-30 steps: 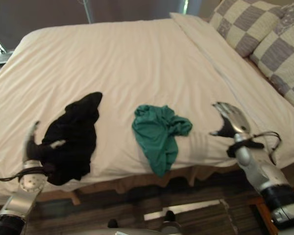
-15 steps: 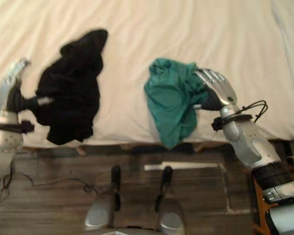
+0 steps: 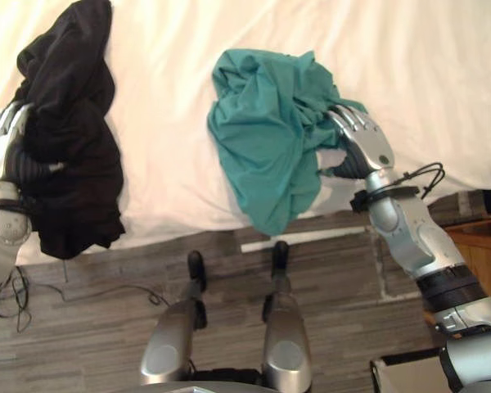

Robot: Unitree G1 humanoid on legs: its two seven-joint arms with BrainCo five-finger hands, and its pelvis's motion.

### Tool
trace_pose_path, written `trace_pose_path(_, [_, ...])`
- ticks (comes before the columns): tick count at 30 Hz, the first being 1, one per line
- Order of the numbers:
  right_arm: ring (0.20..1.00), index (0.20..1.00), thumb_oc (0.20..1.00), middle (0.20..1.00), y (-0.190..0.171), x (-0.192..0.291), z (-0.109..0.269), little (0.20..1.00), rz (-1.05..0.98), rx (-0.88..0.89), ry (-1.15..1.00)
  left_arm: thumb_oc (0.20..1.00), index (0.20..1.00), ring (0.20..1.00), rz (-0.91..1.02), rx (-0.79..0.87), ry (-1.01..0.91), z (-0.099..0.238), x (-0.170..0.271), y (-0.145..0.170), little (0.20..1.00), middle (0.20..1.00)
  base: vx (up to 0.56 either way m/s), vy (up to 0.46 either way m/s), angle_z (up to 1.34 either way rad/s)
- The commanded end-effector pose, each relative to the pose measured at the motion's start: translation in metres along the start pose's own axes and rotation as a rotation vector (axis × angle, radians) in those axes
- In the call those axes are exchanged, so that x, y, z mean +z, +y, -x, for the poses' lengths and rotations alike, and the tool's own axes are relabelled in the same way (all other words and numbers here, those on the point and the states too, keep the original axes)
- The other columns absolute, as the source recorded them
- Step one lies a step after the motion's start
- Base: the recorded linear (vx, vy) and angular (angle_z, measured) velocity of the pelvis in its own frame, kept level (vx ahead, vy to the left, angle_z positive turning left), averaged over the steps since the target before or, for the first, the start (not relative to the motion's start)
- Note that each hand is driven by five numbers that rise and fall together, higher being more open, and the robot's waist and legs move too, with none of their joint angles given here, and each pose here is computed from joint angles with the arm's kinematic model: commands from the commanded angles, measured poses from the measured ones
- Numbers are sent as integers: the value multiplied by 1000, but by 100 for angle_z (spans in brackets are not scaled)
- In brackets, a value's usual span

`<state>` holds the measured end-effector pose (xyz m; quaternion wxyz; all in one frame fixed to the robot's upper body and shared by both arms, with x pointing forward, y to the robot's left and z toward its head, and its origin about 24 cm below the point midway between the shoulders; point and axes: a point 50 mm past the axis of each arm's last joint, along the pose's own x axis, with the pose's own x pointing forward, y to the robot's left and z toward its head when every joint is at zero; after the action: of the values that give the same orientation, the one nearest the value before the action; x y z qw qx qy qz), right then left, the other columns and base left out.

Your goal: Tidy up the quilt and then pick up the clothes from the bed and put them into the laundry hamper.

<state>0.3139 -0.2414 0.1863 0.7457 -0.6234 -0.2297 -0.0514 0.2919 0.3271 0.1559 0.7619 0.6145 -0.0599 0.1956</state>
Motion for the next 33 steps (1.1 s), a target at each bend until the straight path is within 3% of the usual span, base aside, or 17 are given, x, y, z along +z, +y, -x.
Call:
trace_pose_path(1, [1000,1000,1000,1000,-21,-1,-8,1000,5,-106,-2,1000,1000,1000,-90,-107,224,27,-44,-30,1000,1000,0,0,0])
trace_pose_path(3, [1000,1000,1000,1000,-21,-1,-8,1000,5,-104,-3,956,956,956,-90,-108,224,28,-45,-30,956,956,0,0,0])
trace_pose_path(4, [1000,1000,1000,1000,-21,1,-8,1000,-5,-110,-10,407,407,407,-100,-176,286,42,-58,-46,407,407,0,0,0])
trace_pose_path(5, [1000,1000,1000,1000,-21,3,-9,1000,-6,-109,-23,200,200,200,-107,-233,325,54,-67,-57,200,200,0,0,0])
trace_pose_path(10, [1000,1000,1000,1000,-22,22,-25,1000,-4,-87,-116,200,200,200,-48,-350,407,78,-82,-80,200,200,6,-3,-3])
trace_pose_path(11, [1000,1000,1000,1000,-20,35,-33,1000,-19,-72,-161,200,200,200,136,-351,411,81,-71,-92,200,200,-10,-2,-7])
trace_pose_path(12, [1000,1000,1000,1000,-20,35,-34,1000,-18,-73,-163,200,200,200,139,-349,412,81,-71,-92,200,200,0,0,0])
trace_pose_path(13, [1000,1000,1000,1000,-19,38,-37,1000,-20,-63,-171,200,200,200,288,-355,406,88,-58,-103,200,200,-38,-2,2])
trace_pose_path(14, [1000,1000,1000,1000,-10,43,-45,1000,-38,-26,-168,200,200,200,523,-423,394,116,-32,-128,200,200,0,0,0])
trace_pose_path(18, [1000,1000,1000,1000,13,48,-53,1000,-101,42,-131,200,200,200,715,-492,385,141,-12,-140,200,200,-9,-1,7])
trace_pose_path(19, [573,573,573,573,44,47,-51,573,-153,141,-64,200,200,200,855,-503,364,147,3,-141,200,200,1,-4,3])
trace_pose_path(20, [200,200,200,200,44,48,-51,200,-153,140,-66,200,200,200,855,-502,365,147,3,-141,200,200,28,-9,4])
trace_pose_path(23, [200,200,200,200,97,46,-32,200,-212,356,35,200,200,200,1009,-514,295,140,18,-133,200,200,14,-10,8])
trace_pose_path(28, [200,200,200,200,126,57,0,200,-414,457,83,200,200,200,1019,-537,297,142,20,-134,200,200,51,-5,16])
trace_pose_path(30, [200,200,200,200,153,68,57,200,-747,569,176,200,200,200,1025,-590,420,165,7,-146,200,200,92,-5,13])
trace_pose_path(31, [200,200,200,200,169,64,107,200,-908,668,300,200,200,200,1037,-614,555,190,-8,-156,200,200,101,-3,7])
trace_pose_path(33, [200,200,200,200,182,56,162,200,-1052,741,481,200,200,200,1029,-626,713,221,-26,-163,200,200,99,13,-10])
